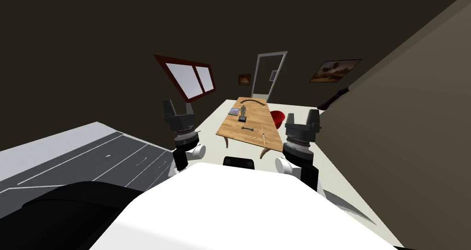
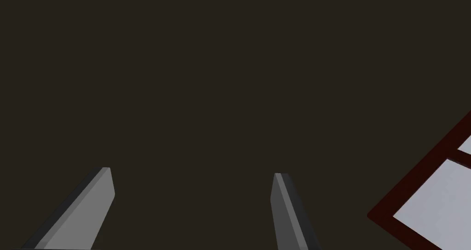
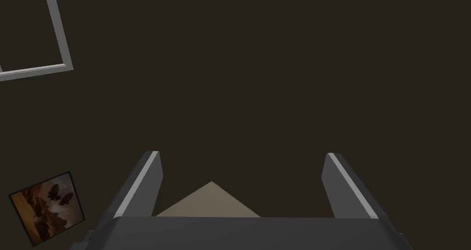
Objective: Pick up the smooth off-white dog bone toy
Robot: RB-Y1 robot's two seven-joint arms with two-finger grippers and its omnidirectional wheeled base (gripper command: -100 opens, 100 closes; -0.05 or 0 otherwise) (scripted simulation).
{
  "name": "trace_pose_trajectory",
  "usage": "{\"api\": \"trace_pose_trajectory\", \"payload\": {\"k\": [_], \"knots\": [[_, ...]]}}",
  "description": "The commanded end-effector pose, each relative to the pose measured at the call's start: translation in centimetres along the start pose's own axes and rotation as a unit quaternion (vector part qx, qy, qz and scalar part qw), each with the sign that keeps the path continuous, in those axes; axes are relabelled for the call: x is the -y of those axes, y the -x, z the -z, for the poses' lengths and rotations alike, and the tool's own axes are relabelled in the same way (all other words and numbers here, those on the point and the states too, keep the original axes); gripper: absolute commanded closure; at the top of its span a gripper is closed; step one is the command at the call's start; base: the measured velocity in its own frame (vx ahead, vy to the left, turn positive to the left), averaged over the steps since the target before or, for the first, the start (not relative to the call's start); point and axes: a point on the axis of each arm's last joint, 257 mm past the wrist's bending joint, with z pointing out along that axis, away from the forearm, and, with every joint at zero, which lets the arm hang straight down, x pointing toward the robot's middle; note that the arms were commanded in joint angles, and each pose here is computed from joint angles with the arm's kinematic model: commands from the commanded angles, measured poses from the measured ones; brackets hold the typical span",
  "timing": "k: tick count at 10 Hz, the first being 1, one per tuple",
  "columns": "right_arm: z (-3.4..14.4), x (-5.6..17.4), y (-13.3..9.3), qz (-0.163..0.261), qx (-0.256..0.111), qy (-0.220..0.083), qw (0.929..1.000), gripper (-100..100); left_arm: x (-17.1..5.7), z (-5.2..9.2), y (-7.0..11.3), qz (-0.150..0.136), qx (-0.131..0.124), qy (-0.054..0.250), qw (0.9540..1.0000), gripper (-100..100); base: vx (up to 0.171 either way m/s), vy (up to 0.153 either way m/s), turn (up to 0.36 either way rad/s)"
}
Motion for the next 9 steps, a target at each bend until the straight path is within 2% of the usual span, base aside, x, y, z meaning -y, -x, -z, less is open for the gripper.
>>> {"api": "trace_pose_trajectory", "payload": {"k": [1,5,7,9], "knots": [[0.3,0.9,-0.6,0.012,-0.023,-0.012,0.9996,-100,0.0,0.0,0.0,0.000,0.000,0.000,1.0000,0,0.005,0.012,0.154],[1.5,4.2,-1.9,0.050,-0.078,-0.053,0.9943,-100,0.0,0.0,0.0,0.000,0.000,0.000,1.0000,0,0.013,0.019,0.194],[2.7,6.6,-2.5,0.075,-0.111,-0.084,0.9875,-100,0.0,0.0,0.0,0.000,0.000,0.000,1.0000,0,0.011,0.030,0.233],[4.3,9.4,-3.0,0.104,-0.146,-0.120,0.9764,-100,0.0,0.0,0.0,0.000,0.000,0.000,1.0000,0,0.002,0.036,0.292]]}}
